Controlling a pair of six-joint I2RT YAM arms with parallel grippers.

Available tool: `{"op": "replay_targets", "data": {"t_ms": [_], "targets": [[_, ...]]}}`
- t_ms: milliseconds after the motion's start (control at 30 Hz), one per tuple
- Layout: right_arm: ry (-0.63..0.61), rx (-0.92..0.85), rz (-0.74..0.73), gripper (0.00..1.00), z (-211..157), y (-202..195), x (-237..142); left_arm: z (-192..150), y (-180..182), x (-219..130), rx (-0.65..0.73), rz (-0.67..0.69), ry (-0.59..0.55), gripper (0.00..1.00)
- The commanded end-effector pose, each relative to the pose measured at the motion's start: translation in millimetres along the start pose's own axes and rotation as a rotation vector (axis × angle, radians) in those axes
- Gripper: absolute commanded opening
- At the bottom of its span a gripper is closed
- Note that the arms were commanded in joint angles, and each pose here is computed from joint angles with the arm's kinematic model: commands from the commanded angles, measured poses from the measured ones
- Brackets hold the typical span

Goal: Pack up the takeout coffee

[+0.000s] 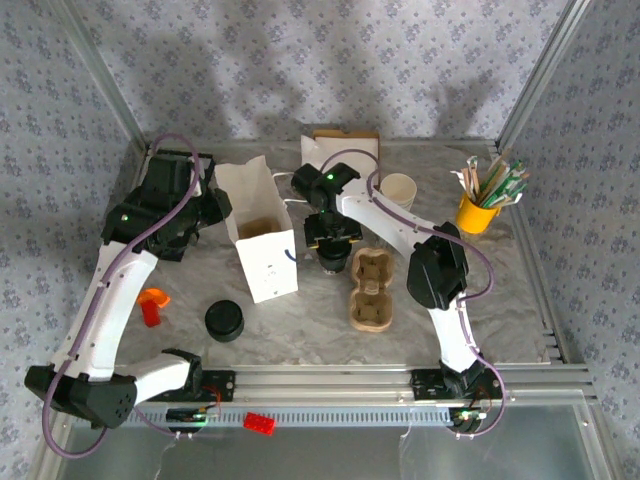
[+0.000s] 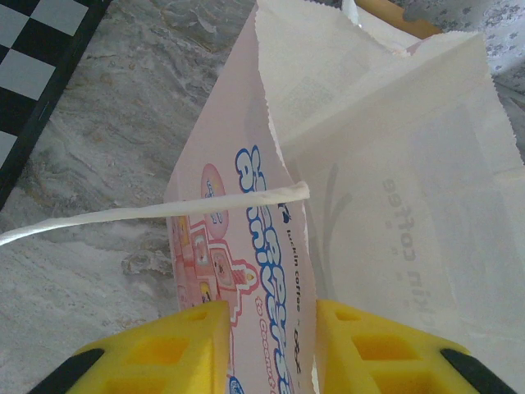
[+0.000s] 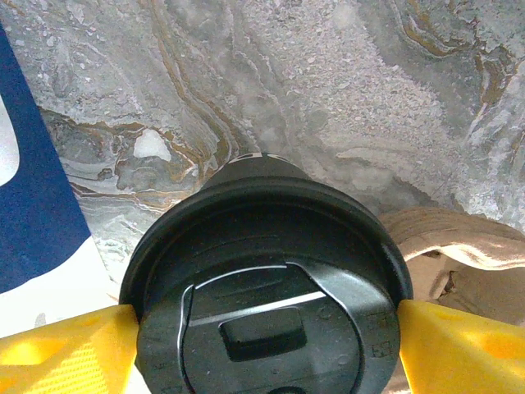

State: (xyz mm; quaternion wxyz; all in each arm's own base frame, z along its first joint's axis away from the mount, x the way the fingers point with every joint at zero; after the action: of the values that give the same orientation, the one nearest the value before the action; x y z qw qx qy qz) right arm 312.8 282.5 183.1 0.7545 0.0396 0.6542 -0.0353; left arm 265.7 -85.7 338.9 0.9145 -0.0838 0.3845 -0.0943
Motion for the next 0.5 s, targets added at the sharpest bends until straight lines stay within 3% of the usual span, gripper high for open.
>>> {"op": "replay_targets", "data": {"t_ms": [0,467], "targets": [[-0.004,-0.038,-0.029,0.84,-3,-2,-1,5,0,-13,0.01,0.002,-0.031,0.32],[-0.041,-0.182,0.03,0.9,2,-2,-20,6,0,-14,0.009,0.002,-0.03,0.32]]}}
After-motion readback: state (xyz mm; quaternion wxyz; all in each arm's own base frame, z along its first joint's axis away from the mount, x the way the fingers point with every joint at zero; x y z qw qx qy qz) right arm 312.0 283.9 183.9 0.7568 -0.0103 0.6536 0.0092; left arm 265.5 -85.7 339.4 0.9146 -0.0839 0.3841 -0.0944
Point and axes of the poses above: each hand's point on the last joint's axis, 136 mm out from that joint toward the fingers, its own x axis out along the fingers, its own y axis along the line the jaws close on, z = x × y, the point moved 5 cm from there along -x, back along the fingers, and after that the axes turned 15 degrees about x, right-handed, at the moved point
